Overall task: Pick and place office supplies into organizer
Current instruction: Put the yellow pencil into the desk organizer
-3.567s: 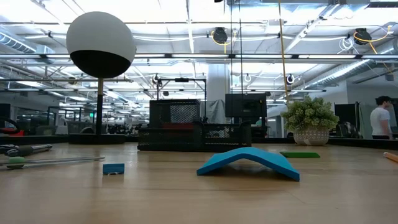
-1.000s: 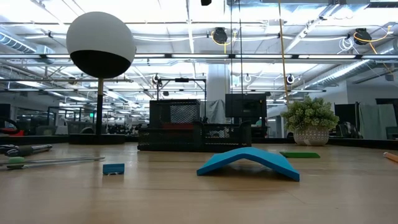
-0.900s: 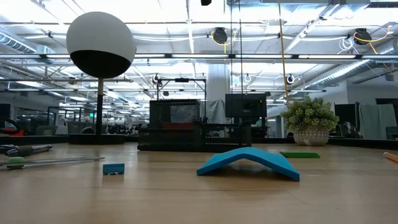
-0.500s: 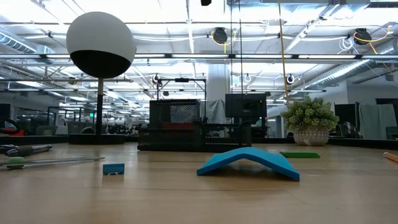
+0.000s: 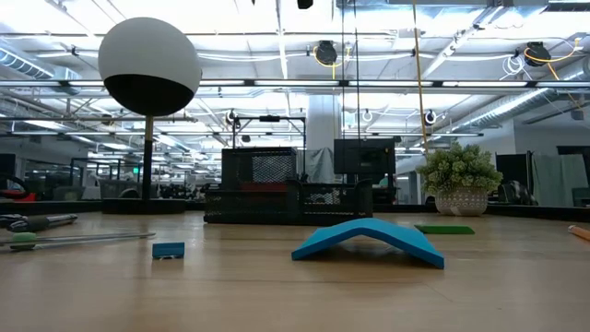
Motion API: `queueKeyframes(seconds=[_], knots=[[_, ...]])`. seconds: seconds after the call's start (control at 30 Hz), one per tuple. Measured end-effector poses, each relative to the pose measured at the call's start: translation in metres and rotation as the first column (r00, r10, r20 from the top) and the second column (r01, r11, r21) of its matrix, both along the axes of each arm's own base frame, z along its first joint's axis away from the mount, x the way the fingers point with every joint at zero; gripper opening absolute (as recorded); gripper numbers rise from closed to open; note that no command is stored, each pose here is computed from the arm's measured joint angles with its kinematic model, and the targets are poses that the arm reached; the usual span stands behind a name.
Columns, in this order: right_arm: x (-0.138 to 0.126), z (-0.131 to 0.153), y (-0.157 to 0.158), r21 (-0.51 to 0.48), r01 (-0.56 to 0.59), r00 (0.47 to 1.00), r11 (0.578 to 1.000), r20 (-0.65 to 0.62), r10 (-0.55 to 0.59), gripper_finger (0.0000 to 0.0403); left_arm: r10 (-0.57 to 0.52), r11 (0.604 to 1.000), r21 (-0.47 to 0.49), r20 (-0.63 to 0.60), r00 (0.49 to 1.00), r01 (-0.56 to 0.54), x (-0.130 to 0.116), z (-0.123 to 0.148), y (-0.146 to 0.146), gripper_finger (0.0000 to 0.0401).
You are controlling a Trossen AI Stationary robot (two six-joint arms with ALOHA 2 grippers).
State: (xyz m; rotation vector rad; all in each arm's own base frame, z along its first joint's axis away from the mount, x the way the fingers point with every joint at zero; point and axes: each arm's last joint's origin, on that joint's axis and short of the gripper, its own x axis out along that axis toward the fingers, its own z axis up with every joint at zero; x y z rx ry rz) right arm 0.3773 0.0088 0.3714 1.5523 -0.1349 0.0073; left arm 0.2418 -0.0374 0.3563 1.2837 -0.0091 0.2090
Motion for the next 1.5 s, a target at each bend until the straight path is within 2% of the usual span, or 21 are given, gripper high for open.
queueKeyframes(seconds=[0.23,0.43,0.6,0.77,0.87,0.97,1.07,1.13,1.2,1.23,1.27,1.33,1.5], knots=[[0.0,0.001,-0.006,-0.052,0.035,0.999,0.998,0.008,-0.035,0.0126,0.01,1.0,-0.016,0.021,1.0,-0.009,0.0,0.002,0.0,0.0004],[-0.001,0.003,-0.013,-0.153,0.066,0.998,0.986,0.006,-0.066,0.0137,0.027,0.994,-0.104,0.101,0.995,-0.017,-0.002,0.008,0.001,0.0008],[-0.001,0.0,-0.022,-0.262,0.088,0.994,0.961,-0.032,-0.1,0.0135,0.047,0.985,-0.172,0.16,0.986,-0.019,-0.003,0.013,0.002,0.0006],[-0.001,-0.004,-0.033,-0.396,0.103,0.987,0.913,-0.074,-0.144,0.0136,0.092,0.966,-0.257,0.218,0.972,-0.034,-0.005,0.018,0.004,0.0004],[-0.001,-0.007,-0.039,-0.508,0.099,0.979,0.856,-0.106,-0.176,0.0134,0.114,0.949,-0.313,0.246,0.963,-0.032,-0.006,0.019,0.005,0.0007],[-0.002,-0.008,-0.045,-0.652,0.079,0.969,0.754,-0.126,-0.211,0.0131,0.137,0.932,-0.36,0.259,0.956,-0.036,-0.006,0.02,0.006,0.0011],[-0.005,-0.011,-0.048,-0.789,0.007,0.953,0.614,-0.18,-0.243,0.0131,0.151,0.916,-0.4,0.267,0.952,-0.033,-0.007,0.021,0.006,0.0005],[-0.008,-0.014,-0.049,-0.869,-0.066,0.939,0.491,-0.22,-0.263,0.0131,0.157,0.901,-0.434,0.282,0.947,-0.02,-0.01,0.023,0.007,0.0005],[-0.015,-0.017,-0.048,-0.904,-0.178,0.915,0.389,-0.298,-0.273,0.013,0.165,0.886,-0.463,0.296,0.941,-0.01,-0.011,0.024,0.008,0.0009],[-0.016,-0.018,-0.046,-0.91,-0.215,0.907,0.355,-0.32,-0.273,0.013,0.174,0.878,-0.479,0.299,0.938,-0.01,-0.012,0.025,0.009,0.0011],[-0.019,-0.02,-0.045,-0.905,-0.255,0.894,0.34,-0.355,-0.274,0.013,0.184,0.869,-0.495,0.301,0.936,-0.012,-0.013,0.025,0.009,0.0011],[-0.024,-0.025,-0.042,-0.88,-0.336,0.862,0.336,-0.431,-0.266,0.013,0.19,0.849,-0.529,0.314,0.93,0.005,-0.015,0.027,0.01,0.0008],[-0.027,-0.033,-0.038,-0.84,-0.404,0.827,0.362,-0.505,-0.249,0.013,0.213,0.758,-0.649,0.343,0.915,0.067,-0.017,0.027,0.013,0.001]])
